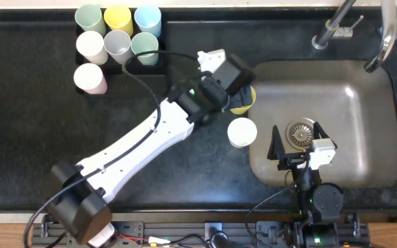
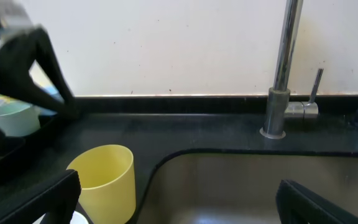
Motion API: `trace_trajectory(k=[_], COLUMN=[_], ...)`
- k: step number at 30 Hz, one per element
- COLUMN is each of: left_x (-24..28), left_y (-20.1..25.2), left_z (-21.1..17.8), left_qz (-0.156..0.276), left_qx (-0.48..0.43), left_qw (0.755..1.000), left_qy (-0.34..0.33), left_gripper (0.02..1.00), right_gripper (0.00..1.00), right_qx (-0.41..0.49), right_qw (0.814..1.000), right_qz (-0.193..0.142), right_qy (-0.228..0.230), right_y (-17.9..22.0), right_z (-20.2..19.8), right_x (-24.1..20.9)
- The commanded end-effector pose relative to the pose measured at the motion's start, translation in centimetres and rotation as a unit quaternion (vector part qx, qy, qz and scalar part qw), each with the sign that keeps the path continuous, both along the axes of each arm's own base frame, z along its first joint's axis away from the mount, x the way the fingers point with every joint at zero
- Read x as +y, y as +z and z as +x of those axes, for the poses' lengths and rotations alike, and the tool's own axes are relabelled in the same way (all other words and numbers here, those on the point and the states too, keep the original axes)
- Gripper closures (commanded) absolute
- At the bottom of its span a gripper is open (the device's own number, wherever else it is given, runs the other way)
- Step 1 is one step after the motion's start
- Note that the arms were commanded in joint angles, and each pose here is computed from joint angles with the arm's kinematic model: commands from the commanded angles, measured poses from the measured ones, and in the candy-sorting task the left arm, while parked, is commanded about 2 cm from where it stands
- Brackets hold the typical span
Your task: Store Cups
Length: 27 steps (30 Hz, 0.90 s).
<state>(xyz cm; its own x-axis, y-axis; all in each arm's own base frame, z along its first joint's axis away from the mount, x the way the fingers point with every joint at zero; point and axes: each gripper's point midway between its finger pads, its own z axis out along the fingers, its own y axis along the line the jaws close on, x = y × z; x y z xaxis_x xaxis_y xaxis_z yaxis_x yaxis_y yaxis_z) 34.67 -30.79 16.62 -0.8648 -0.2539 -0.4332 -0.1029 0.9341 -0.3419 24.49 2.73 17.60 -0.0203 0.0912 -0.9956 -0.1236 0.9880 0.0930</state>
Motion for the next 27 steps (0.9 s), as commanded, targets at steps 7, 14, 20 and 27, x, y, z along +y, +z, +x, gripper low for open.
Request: trace_trajectory(k=[7, 14, 20, 27], left_x=[-0.3, -0.6, -0.6, -0.2], left_y=[-5.5, -6.9, -7.9, -8.1], left_z=[-0.6, -0.8, -0.8, -0.4], left_qz=[-0.009, -0.011, -0.006, -0.006], left_qx=[0.099, 0.121, 0.132, 0.133], left_qw=[0.995, 0.993, 0.991, 0.991], left_qy=[-0.002, -0.005, -0.002, 0.005], left_gripper=[0.020, 0.020, 0.020, 0.901], right_gripper=[0.003, 0.005, 0.003, 0.003], right_qx=[0.000, 0.000, 0.000, 0.000], right_qw=[1.000, 1.000, 1.000, 1.000], right_qz=[0.000, 0.000, 0.000, 0.000], right_qy=[-0.001, -0.001, -0.001, -0.001], right_y=[-0.4, -0.4, -0.4, -0.4], right_z=[0.0, 0.0, 0.0, 0.0], right_x=[-0.1, -0.1, -0.1, -0.1])
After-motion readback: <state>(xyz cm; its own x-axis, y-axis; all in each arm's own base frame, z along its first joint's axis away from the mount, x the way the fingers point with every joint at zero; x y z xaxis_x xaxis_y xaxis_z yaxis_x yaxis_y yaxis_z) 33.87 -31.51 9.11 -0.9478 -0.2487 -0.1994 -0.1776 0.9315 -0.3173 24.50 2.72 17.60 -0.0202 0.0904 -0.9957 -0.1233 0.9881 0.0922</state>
